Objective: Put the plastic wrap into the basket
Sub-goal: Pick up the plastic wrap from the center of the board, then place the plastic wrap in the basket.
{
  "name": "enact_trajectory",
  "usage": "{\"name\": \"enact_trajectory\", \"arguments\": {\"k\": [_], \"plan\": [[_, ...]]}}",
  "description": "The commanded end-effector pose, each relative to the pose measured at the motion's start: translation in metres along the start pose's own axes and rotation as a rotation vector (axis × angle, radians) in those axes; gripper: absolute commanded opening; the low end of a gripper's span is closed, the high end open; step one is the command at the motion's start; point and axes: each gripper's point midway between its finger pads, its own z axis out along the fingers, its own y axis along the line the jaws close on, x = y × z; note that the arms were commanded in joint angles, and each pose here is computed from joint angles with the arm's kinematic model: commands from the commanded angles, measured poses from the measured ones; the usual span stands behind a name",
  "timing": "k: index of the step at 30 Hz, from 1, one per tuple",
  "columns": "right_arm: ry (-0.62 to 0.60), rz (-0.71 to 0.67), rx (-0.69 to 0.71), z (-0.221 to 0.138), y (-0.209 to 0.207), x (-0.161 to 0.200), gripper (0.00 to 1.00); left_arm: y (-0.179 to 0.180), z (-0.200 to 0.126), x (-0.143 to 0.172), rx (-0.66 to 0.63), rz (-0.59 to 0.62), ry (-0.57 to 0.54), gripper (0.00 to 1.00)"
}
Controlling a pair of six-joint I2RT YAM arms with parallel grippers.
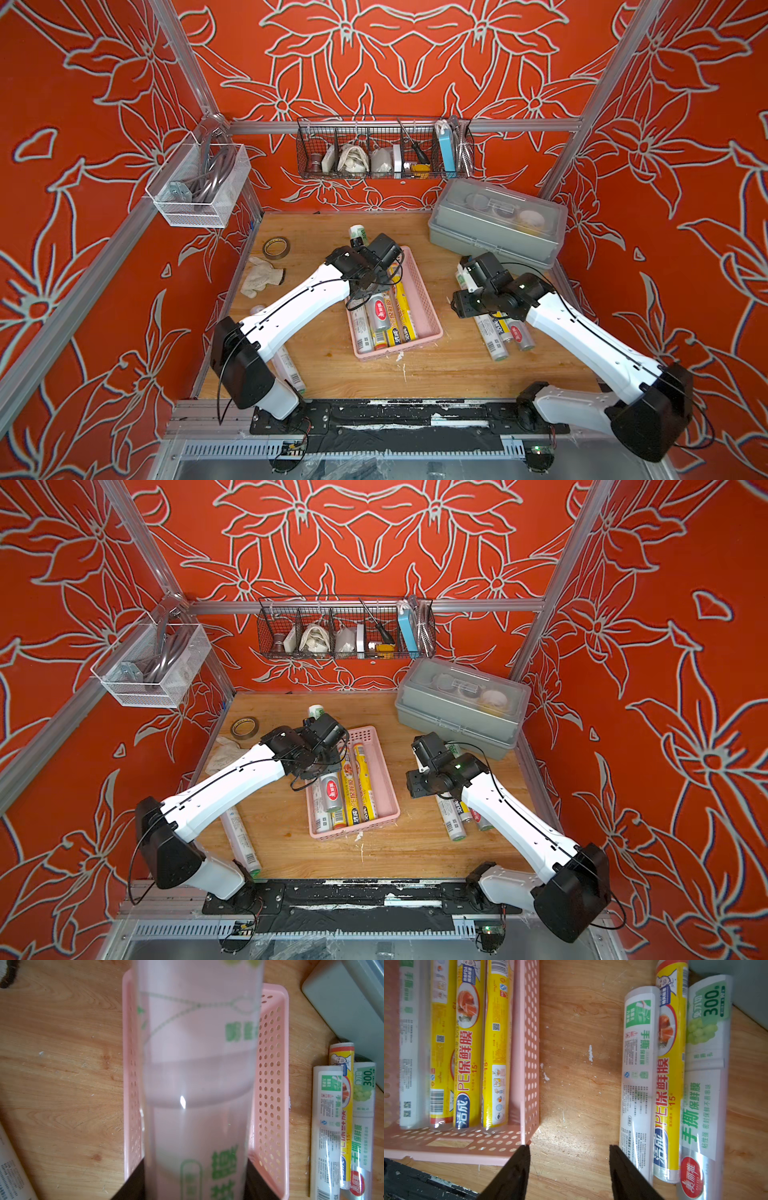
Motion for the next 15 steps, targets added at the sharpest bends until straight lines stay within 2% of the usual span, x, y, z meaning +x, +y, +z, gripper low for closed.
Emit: {"name": "enact_trajectory", "arguments": {"k": [1, 15], "plan": [[-0.011, 0.005, 0.035, -0.001, -0.013, 0.002, 0.61, -0.026, -0.002, -0.01, 0.066, -0.04, -0.032, 0.35], [-0.007, 0.033, 0.067, 0.0, -0.032, 0.006, 0.62, -0.077, 0.062, 0.011, 0.073, -0.01, 0.059, 0.36]]}}
